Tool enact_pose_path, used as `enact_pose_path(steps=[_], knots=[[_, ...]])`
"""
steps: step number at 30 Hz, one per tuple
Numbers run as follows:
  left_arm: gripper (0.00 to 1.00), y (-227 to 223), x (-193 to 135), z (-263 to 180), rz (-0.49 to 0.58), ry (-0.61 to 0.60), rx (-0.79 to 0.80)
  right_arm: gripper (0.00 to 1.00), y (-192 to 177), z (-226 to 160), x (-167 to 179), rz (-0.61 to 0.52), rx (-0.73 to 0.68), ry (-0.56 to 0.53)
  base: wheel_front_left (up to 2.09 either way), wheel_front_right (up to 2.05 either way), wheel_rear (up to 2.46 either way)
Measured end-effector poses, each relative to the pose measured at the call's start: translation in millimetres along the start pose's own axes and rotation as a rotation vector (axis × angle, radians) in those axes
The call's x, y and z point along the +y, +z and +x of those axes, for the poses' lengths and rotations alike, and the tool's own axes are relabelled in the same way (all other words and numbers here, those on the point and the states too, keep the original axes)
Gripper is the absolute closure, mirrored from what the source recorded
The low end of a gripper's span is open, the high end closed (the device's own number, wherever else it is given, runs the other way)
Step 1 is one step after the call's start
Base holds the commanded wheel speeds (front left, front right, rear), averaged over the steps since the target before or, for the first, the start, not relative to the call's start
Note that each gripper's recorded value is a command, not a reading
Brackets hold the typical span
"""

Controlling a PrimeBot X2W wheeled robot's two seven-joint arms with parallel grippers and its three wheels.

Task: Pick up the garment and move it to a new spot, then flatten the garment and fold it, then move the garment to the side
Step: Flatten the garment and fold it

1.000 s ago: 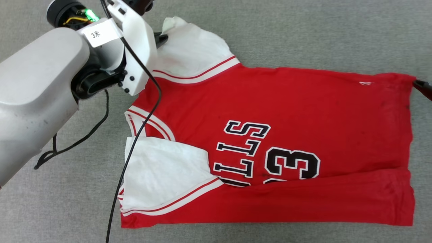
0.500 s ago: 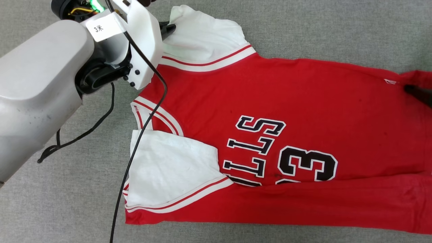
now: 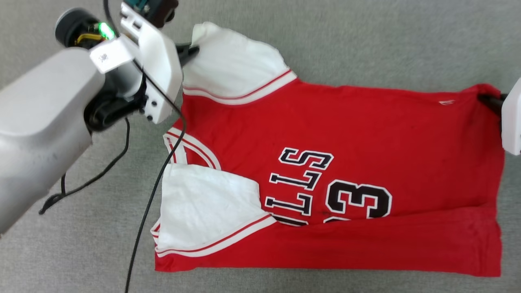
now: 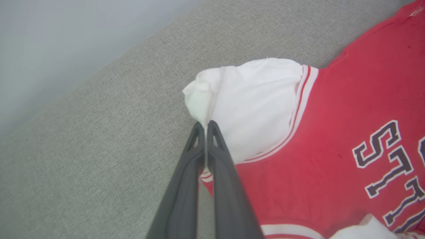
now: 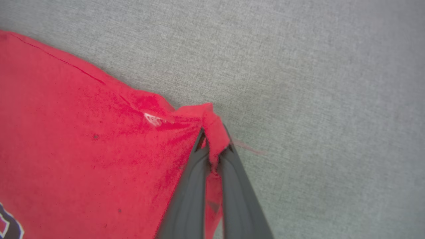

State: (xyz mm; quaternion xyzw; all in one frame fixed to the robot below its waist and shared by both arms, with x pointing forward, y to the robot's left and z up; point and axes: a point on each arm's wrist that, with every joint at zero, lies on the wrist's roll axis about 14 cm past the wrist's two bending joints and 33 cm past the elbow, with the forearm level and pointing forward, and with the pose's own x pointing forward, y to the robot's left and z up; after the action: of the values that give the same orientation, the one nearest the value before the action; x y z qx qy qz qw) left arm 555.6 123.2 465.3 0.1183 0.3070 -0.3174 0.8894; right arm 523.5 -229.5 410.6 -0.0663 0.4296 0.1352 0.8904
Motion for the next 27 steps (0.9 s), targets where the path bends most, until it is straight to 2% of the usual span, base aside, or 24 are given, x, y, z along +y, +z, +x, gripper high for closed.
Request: enact_pose_path(steps=[9, 15, 21, 27], knots=[[1.00, -7.3, -24.4, -48.9, 0.010, 0.003, -0.047, 1.00, -1.4, -53.9, 13.9, -0.013, -0.159, 0.026, 0.00, 0.00, 0.00], [1.00, -35.0, -52.6, -79.2, -0.019, -0.007, -0.036, 1.00, -16.6, -83.6, 26.1, -0.027, -0.215, 0.044, 0.00, 0.00, 0.00], [1.00, -68.5, -76.5, -106.1, -0.072, 0.000, -0.008, 1.00, -46.5, -105.3, 40.8, -0.024, -0.228, 0.068, 0.00, 0.00, 0.00], [1.00, -112.3, -94.3, -116.2, -0.146, 0.001, 0.059, 1.00, -84.5, -110.3, 52.6, 0.027, -0.196, 0.095, 0.00, 0.00, 0.00]])
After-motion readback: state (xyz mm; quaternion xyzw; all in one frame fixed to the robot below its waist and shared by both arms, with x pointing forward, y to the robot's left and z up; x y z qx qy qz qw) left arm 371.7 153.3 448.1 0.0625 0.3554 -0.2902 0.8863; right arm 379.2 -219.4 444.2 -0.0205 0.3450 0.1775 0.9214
